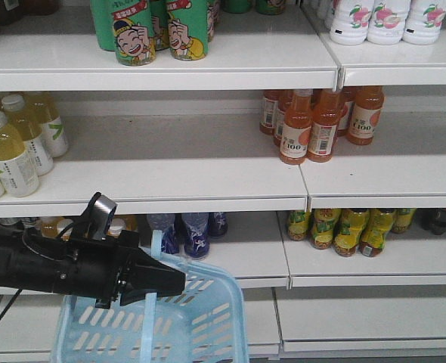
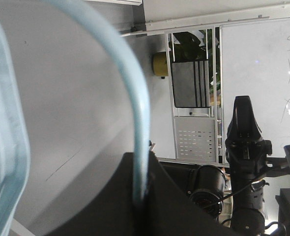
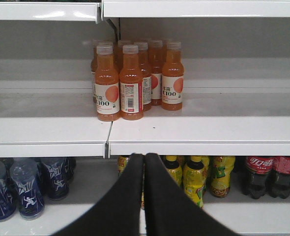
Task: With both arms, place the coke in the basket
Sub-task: 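Turn the base away from the shelf holding the basket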
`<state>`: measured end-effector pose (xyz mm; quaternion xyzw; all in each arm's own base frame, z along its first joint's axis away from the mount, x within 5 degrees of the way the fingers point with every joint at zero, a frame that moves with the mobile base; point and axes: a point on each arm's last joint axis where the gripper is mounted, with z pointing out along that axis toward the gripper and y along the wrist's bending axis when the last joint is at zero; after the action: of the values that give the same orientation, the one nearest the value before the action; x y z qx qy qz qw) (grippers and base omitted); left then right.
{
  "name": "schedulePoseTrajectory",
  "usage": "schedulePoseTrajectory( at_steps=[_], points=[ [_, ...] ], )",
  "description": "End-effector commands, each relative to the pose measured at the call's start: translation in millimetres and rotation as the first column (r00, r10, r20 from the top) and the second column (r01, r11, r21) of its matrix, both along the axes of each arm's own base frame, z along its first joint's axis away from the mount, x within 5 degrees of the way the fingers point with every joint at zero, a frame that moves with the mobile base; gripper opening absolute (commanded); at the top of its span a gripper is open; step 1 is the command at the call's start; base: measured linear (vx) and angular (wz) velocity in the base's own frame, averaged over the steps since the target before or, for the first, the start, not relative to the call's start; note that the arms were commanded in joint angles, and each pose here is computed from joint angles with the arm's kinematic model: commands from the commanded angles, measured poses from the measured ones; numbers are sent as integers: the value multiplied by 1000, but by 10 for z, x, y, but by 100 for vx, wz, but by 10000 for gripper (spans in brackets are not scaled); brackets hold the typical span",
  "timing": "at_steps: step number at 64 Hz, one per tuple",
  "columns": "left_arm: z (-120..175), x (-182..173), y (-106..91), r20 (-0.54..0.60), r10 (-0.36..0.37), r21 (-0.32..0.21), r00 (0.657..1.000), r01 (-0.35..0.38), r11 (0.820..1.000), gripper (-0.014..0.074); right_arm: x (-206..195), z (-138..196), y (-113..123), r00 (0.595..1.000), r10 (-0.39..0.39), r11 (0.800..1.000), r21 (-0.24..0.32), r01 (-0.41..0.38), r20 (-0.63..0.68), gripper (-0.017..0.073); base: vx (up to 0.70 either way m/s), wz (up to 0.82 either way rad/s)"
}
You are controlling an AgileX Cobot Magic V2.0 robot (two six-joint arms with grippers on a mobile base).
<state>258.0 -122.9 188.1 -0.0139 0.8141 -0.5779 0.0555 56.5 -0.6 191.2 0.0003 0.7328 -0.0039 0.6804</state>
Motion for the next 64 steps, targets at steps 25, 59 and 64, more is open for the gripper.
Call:
schedulePoseTrajectory(
  at_steps=[25, 59, 64],
  points=[
    [256, -22, -36, 56, -13, -116, 998, 19, 993, -7, -6, 42, 2, 996, 4, 1000, -15, -2, 84, -9, 0, 0],
    [257, -22, -36, 56, -13, -117, 998, 20, 993, -8, -6, 42, 2, 996, 4, 1000, -15, -2, 84, -9, 0, 0],
    [256, -22, -36, 56, -13, -116, 998, 19, 993, -8, -6, 42, 2, 996, 4, 1000, -15, -2, 84, -9, -1, -4]
  ],
)
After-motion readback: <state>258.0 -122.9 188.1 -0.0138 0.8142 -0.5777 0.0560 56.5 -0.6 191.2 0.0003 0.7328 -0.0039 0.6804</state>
